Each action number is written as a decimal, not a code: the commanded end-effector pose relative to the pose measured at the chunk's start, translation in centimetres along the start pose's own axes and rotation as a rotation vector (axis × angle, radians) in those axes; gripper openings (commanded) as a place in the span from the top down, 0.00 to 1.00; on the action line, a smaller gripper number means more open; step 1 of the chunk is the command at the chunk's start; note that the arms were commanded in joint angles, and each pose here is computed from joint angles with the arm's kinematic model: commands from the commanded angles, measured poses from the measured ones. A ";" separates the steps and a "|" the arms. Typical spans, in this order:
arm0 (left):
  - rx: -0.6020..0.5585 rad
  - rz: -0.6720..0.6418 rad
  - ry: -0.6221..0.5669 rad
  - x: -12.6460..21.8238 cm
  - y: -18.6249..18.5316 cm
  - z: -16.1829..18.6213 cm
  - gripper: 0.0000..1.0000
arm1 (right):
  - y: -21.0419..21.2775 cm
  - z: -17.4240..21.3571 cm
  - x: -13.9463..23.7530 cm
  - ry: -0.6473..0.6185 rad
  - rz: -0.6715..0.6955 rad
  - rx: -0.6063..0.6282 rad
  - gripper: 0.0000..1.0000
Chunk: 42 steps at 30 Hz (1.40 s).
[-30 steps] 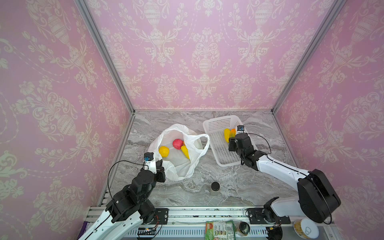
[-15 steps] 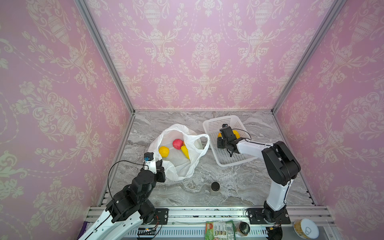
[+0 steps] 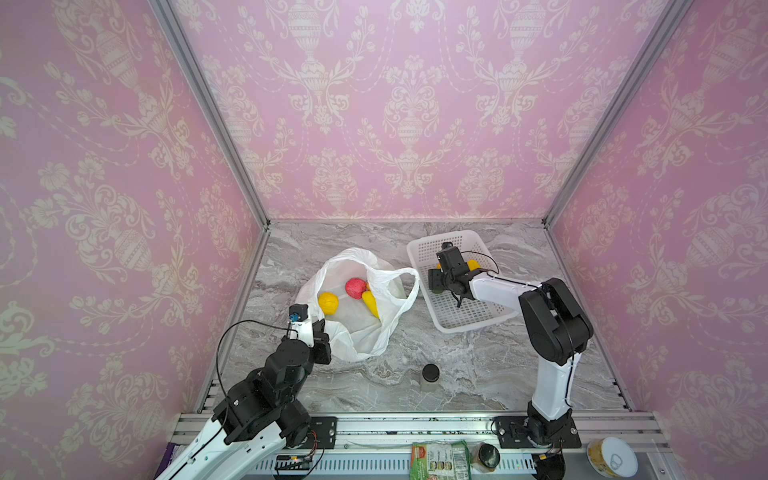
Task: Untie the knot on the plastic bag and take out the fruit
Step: 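Lift the cucumber-like fruit out and release it into the white basket, then move the right gripper back over the bag and lower it inside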
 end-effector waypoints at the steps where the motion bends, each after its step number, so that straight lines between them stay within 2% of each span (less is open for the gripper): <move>1: -0.009 -0.021 -0.002 -0.1 0.3 0.1 1.00 | -0.6 -1.1 2.8 -0.060 -0.014 -0.001 0.15; 8: -0.015 -0.031 -0.001 -0.2 0.3 0.0 1.00 | -1.8 -2.3 9.3 -0.210 -0.054 -0.020 0.09; 12: -0.010 -0.027 -0.001 -0.2 0.3 0.1 0.98 | -0.5 -2.7 13.9 -0.302 -0.176 -0.003 0.08; 19: -0.007 -0.029 -0.004 -0.1 0.4 0.1 0.97 | 4.7 -2.1 23.8 -0.500 -0.378 0.200 0.09; 23: -0.003 -0.018 0.000 -0.1 0.3 0.2 0.98 | 8.7 0.0 29.0 -0.600 -0.600 0.332 0.10; 26: 0.002 -0.015 -0.007 0.0 0.3 0.1 0.96 | 12.2 2.5 31.4 -0.607 -0.768 0.463 0.11; 29: 0.002 -0.021 -0.008 0.1 0.4 0.1 0.95 | 15.7 5.6 32.0 -0.551 -0.896 0.620 0.12; 33: 0.005 -0.013 -0.002 0.0 0.3 0.3 0.93 | 19.2 9.0 30.0 -0.460 -0.916 0.763 0.12; 38: 0.010 -0.014 -0.008 0.1 0.4 0.2 0.93 | 21.3 9.5 24.9 -0.371 -0.782 0.726 0.15; 42: 0.009 -0.017 -0.008 0.1 0.4 0.2 0.93 | 22.8 9.8 20.0 -0.235 -0.670 0.687 0.27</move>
Point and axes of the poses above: each gripper's point midway between its finger pads, its own x axis back along the fingers, its own y axis along the line the jaws close on, z = x × y, the point moved 3 cm from there along x, back along the fingers, and after that the axes turned 4 degrees about -x, right-handed, at the moved point
